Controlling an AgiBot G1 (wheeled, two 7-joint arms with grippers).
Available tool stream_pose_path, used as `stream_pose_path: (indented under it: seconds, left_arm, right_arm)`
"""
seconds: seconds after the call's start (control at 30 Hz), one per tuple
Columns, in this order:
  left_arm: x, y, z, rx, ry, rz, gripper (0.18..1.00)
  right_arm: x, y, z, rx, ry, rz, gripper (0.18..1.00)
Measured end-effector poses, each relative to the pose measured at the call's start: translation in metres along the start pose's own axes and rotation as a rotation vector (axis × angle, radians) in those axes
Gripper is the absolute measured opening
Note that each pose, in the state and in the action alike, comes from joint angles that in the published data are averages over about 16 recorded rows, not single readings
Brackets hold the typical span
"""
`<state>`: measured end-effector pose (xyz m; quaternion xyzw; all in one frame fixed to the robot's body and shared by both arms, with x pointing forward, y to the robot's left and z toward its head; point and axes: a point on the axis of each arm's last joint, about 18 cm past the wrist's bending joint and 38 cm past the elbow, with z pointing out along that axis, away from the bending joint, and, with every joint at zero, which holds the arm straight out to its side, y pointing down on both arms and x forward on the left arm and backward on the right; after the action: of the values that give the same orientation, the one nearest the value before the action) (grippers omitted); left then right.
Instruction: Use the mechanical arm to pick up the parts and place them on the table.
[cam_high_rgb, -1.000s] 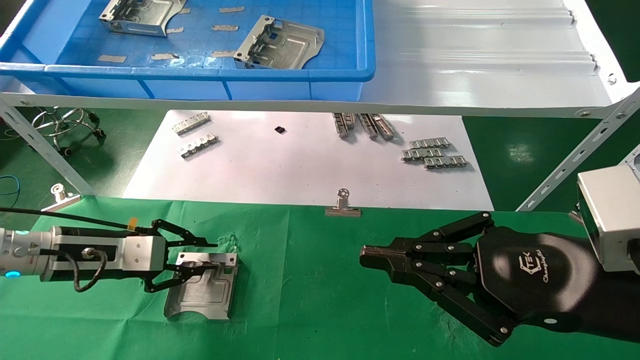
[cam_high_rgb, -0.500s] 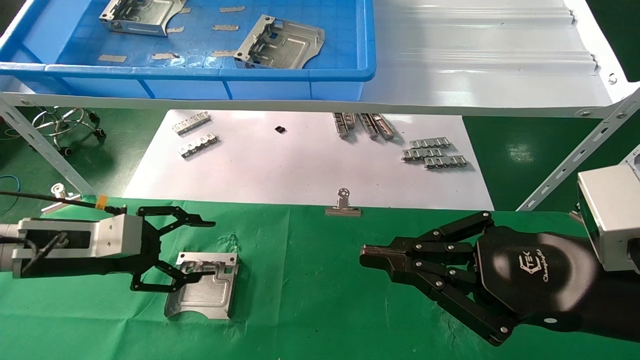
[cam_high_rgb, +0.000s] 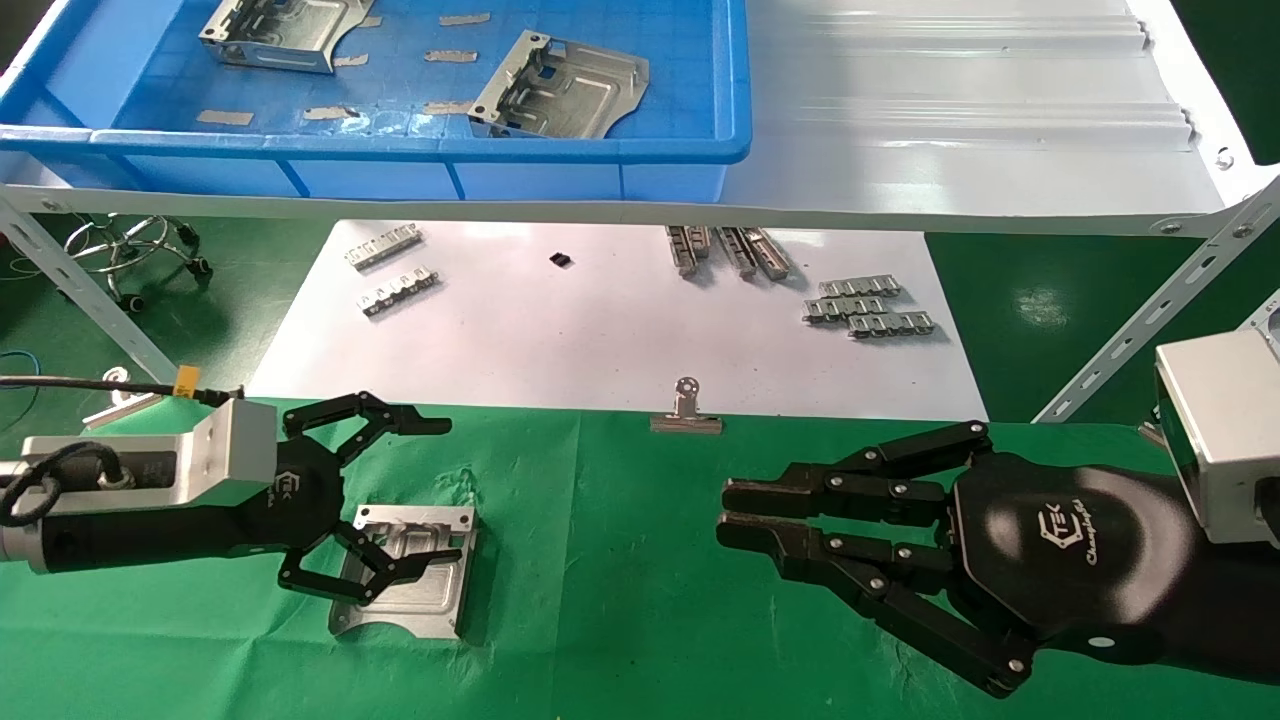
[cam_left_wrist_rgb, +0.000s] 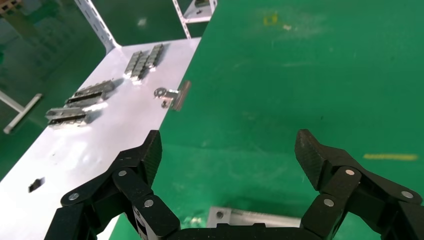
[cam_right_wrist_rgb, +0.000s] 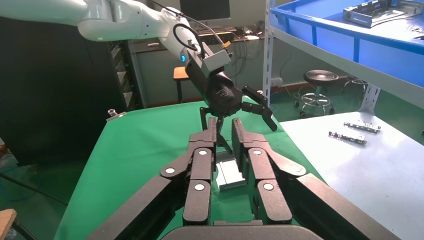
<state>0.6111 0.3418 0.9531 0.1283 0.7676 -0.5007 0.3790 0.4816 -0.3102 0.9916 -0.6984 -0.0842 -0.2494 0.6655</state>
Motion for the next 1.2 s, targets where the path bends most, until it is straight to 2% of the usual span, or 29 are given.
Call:
stream_pose_path:
  seconds: [0.3,0.83,1.2]
  left_arm:
    - [0.009,-0.019,0.0,0.087,-0.005,-0.067,0.986]
    - [0.03,-0.059,-0.01,0.217,0.011,-0.171,1.001]
    - [0.049,-0.091,-0.021,0.282,0.044,-0.231,1.001]
  right_arm:
    - [0.0,0.0,0.0,0.0,0.0,0.0,0.342]
    - [0.0,0.0,0.0,0.0,0.0,0.0,0.72]
    - [0.0,0.0,0.0,0.0,0.0,0.0,0.908]
